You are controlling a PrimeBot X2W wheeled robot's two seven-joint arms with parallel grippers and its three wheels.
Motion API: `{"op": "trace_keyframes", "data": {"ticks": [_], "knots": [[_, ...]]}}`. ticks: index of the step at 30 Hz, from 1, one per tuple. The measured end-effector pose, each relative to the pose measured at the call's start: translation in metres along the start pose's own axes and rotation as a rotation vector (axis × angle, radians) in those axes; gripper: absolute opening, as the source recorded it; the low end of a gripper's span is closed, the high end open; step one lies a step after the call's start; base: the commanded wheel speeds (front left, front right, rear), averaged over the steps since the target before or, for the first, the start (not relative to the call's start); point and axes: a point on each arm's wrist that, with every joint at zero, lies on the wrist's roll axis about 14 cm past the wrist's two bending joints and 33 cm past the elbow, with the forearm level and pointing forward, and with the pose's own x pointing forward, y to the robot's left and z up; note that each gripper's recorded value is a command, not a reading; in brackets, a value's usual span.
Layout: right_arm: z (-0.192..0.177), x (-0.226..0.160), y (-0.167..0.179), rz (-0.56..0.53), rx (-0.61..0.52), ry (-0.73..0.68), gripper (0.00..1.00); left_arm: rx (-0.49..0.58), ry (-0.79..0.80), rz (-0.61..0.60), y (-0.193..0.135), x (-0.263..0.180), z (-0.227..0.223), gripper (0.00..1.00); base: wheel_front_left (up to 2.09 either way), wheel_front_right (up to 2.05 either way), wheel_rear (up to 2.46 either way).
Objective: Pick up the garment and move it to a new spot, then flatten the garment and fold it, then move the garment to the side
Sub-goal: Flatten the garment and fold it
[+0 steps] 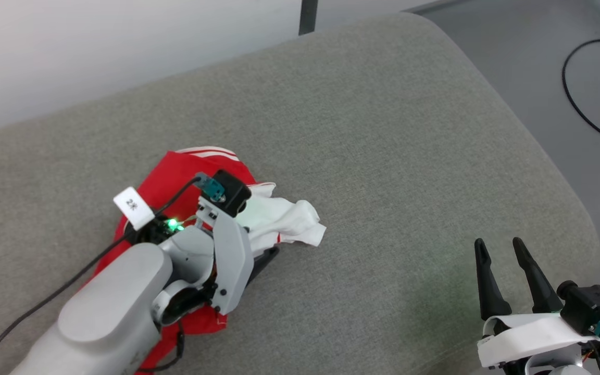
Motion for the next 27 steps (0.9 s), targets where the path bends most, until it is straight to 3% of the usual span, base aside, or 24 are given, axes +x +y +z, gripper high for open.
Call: {"op": "trace_keyframes", "data": {"ticks": [1,3,18,27], "knots": [[-0.001,0.000,-0.001,-0.004,0.000,0.004,1.00,0.000,0.014,-0.003,0.001,0.002,-0.004,0.74,0.00,0.00,0.00],[-0.001,0.001,-0.002,-0.009,0.000,0.004,1.00,-0.005,0.034,-0.010,0.003,0.005,-0.010,0.02,0.00,0.00,0.00],[-0.006,0.008,0.006,0.021,-0.002,0.012,1.00,-0.012,-0.028,0.004,0.009,-0.011,0.012,0.00,0.00,0.00,0.00],[-0.007,0.016,0.022,0.072,-0.007,0.016,1.00,-0.120,-0.173,0.104,0.033,-0.054,0.045,0.00,0.00,0.00,0.00]]}}
